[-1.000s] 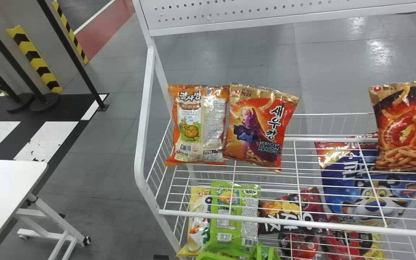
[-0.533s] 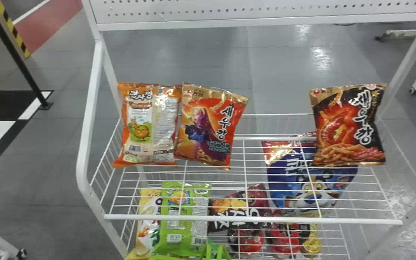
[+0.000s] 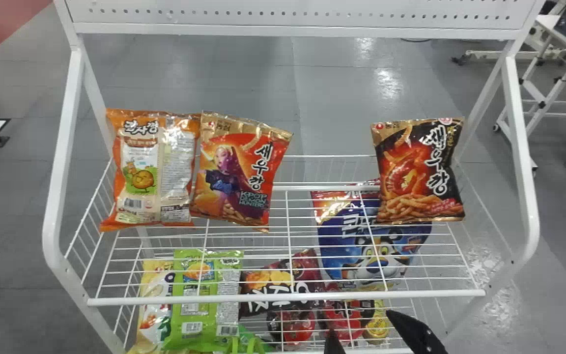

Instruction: Hold basket handle with left hand then pick Jagalchi snack with right hand and place into basket

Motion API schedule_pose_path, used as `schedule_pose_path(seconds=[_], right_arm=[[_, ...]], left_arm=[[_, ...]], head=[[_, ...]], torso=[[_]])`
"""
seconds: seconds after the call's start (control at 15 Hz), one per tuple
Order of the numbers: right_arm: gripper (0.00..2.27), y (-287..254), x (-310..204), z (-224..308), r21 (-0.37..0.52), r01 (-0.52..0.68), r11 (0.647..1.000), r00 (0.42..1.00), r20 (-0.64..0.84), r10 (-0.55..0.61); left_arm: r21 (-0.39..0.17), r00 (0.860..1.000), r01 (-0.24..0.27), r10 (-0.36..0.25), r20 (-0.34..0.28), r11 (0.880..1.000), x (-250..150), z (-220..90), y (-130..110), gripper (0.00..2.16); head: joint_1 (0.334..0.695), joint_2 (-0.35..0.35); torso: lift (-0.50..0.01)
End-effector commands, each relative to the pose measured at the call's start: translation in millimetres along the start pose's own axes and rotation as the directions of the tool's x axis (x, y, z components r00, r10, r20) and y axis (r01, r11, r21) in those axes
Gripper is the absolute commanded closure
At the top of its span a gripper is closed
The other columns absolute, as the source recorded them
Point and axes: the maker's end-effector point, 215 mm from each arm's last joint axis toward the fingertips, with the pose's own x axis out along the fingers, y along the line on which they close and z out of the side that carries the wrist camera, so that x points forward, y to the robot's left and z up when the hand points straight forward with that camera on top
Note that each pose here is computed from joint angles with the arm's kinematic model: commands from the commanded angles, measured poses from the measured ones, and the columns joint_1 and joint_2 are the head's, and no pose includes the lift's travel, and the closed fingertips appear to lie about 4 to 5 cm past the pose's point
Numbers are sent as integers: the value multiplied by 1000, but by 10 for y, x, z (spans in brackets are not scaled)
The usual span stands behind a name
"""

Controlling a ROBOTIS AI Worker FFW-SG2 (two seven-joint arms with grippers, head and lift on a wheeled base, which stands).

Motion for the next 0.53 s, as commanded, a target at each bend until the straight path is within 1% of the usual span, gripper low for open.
schedule_pose_path(seconds=[0.0,0.27,0.47], right_arm=[[140,-156,5,237,12,36,999,998,58,-37],[140,-453,26,366,15,99,995,991,86,-100],[140,-829,18,345,32,161,986,983,79,-163]], left_arm=[[4,1000,-2,2,1,1000,0,8,-5,1713],[4,1000,-4,4,5,1000,-10,19,6,1713],[6,1000,-6,6,9,1000,-23,38,12,1713]], head=[[695,-83],[695,-139],[695,-174]], torso=[[-10],[-10],[-10]])
